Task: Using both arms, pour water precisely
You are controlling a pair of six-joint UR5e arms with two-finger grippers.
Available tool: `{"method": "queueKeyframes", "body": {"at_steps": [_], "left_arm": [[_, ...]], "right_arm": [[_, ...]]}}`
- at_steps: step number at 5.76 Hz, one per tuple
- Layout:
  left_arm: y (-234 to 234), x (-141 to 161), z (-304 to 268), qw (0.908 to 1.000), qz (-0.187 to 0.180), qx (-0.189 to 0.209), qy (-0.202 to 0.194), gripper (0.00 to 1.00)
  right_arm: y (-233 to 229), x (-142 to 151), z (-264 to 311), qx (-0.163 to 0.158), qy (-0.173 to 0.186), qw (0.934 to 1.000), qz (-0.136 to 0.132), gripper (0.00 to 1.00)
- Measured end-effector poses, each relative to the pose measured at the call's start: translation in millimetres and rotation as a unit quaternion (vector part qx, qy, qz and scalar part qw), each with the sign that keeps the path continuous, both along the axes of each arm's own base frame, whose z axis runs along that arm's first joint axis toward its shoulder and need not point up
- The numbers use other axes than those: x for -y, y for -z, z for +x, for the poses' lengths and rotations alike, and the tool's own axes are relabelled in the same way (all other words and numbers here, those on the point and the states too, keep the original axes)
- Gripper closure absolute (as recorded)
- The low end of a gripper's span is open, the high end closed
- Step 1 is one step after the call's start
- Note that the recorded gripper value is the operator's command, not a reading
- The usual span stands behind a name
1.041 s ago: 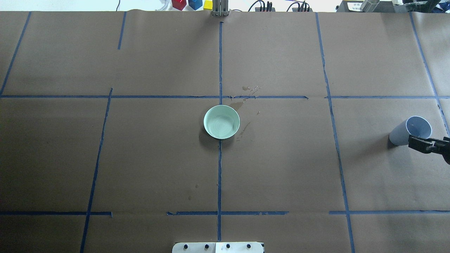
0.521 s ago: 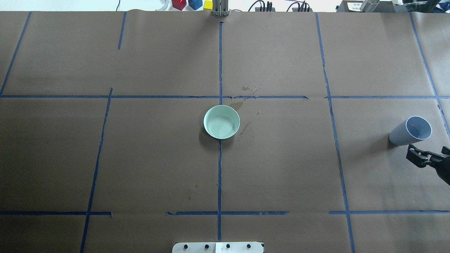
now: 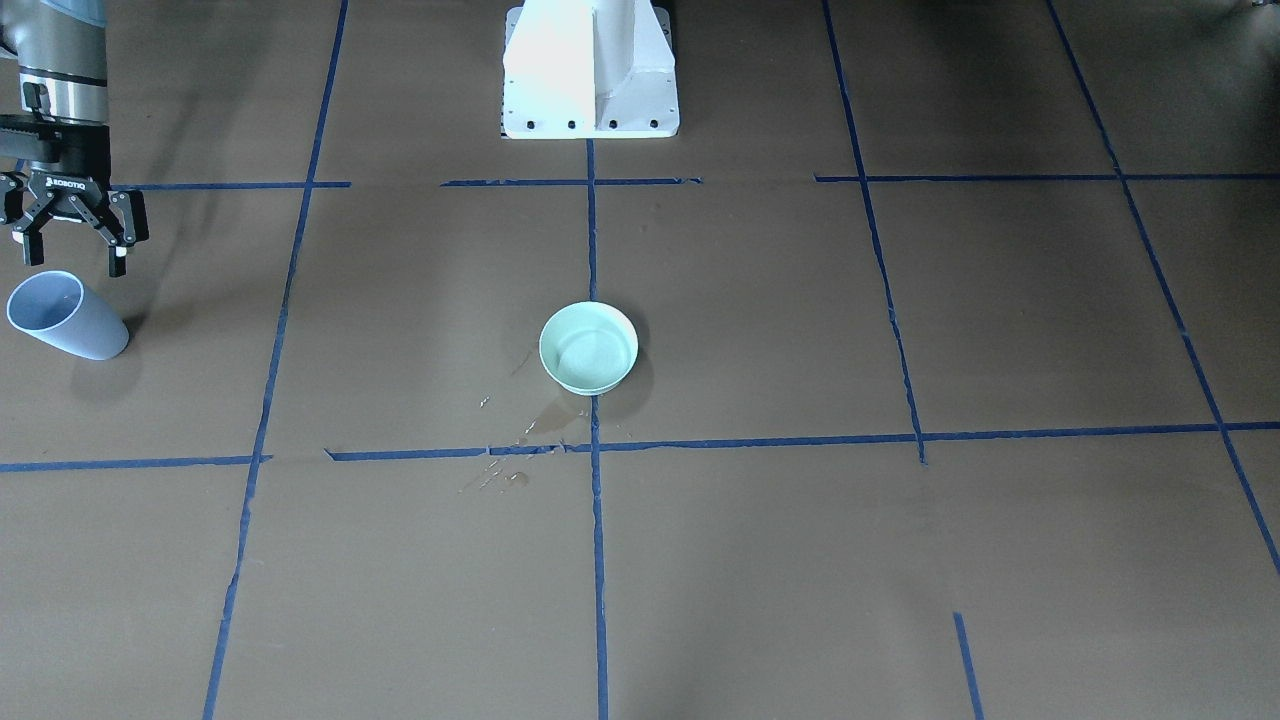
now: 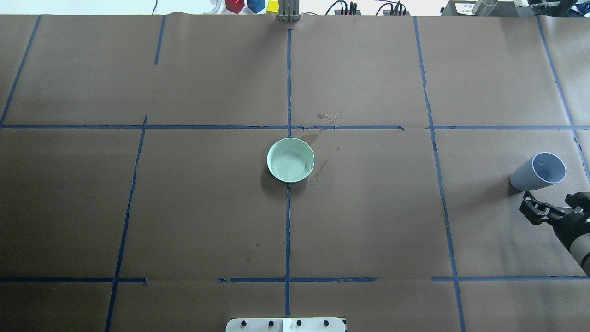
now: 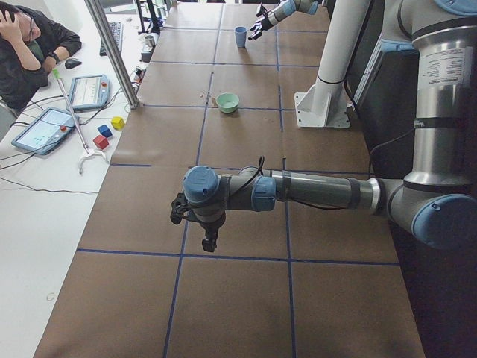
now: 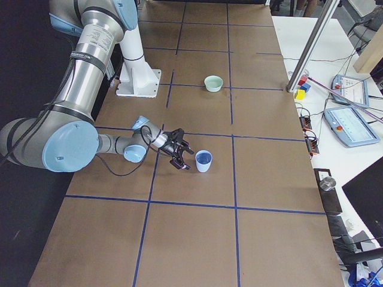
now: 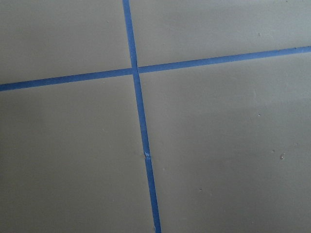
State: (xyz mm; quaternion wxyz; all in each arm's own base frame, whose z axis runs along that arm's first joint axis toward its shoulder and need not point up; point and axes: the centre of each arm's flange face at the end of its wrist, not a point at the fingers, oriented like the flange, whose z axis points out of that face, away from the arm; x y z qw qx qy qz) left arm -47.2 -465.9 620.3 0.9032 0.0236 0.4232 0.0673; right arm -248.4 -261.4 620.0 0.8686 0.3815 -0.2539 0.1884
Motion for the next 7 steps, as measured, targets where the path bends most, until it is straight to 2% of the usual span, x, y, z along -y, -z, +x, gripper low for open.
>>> {"method": "queueKeyframes", "body": {"at_steps": [3,7], "left_arm": [[0,1,0,1.0,0.0,0.0,0.0,0.0],[0,2,0,1.0,0.0,0.0,0.0,0.0]], "right_arm": [[-24,9,-20,-0.015,-0.022,0.9992,0.029,0.01],[-31,17,-31,-0.028,-0.04,0.9972,0.057,0.01]]}}
